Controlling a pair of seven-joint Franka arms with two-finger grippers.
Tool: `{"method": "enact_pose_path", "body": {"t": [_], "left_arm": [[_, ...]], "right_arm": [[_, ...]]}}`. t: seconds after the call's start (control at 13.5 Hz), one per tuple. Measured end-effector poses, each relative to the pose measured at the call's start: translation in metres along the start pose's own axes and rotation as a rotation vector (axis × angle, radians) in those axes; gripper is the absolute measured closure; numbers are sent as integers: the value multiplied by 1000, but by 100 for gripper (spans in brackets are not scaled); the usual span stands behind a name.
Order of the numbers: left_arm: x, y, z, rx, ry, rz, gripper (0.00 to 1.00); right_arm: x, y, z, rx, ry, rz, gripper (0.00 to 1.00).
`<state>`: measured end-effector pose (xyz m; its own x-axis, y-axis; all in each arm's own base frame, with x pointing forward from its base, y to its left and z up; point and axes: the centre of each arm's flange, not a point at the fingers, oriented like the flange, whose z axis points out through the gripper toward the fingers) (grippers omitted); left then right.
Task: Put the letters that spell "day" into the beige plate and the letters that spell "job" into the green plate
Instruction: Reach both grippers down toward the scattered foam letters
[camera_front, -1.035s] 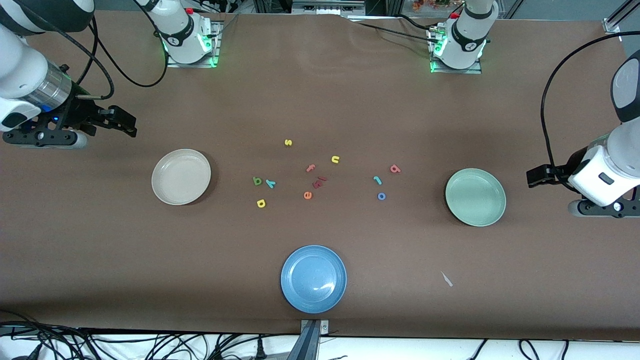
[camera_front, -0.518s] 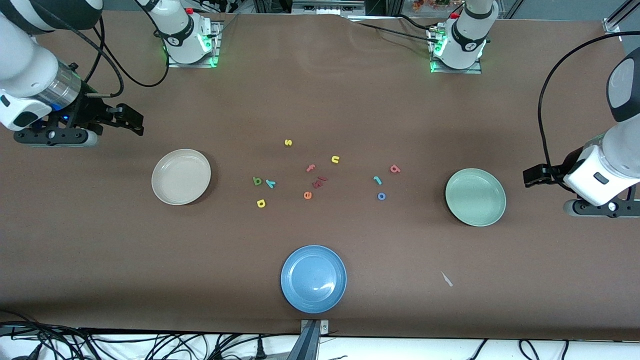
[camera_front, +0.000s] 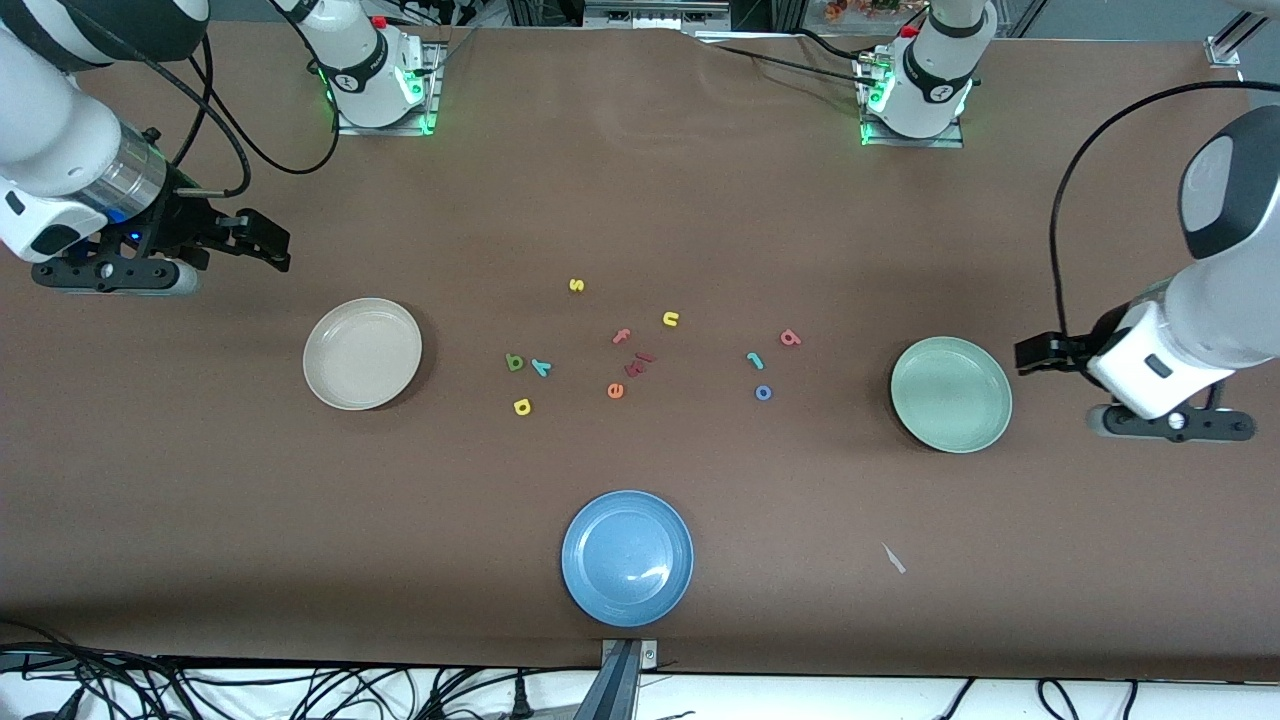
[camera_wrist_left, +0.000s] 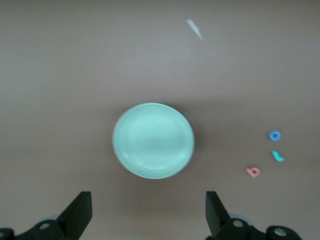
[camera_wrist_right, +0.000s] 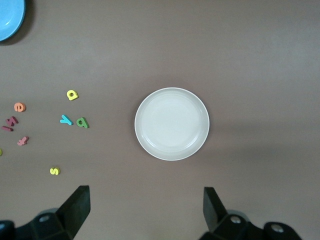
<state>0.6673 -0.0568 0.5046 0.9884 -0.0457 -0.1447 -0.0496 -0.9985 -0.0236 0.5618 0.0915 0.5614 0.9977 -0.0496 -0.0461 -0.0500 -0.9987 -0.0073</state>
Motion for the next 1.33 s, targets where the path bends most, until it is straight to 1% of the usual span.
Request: {"method": "enact_pose_path", "body": {"t": [0.15,0.3,0.37,0.44,0.59,0.67,0.81,0.96,1.18,1.26,1.33], "left_arm": [[6,17,17,-13,-27,-8,0],[8,28,24,-18,-39,-17,0],[8,34,27,-34,-48,-29,0],[9,42,32,-63,-62,-48,0],[14,58,47,-138,-85,-99,0],[18,69,59,-153,-85,-121,0],[20,97,92,-155,-86,-167,0],[16,127,130,-153,-96,-226,0],[-1,163,194,-143,-113,-327,0],[-9,170,215,-140,-119,-357,0],[-17,174,233,-134,-130,-386,0]], "right_arm": [[3,-12,10,-1,-12,9,0],[9,-36,31,1,-23,-23,0],[13,-50,47,1,-38,-45,0],[17,-66,66,1,-54,-72,0],[23,-106,113,3,-69,-131,0],[25,-125,140,5,-72,-156,0],[25,-153,189,8,-79,-187,0],[24,-163,235,14,-86,-199,0],[20,-159,285,27,-62,-191,3],[16,-158,298,31,-53,-192,10],[12,-157,308,32,-53,-193,21]]}}
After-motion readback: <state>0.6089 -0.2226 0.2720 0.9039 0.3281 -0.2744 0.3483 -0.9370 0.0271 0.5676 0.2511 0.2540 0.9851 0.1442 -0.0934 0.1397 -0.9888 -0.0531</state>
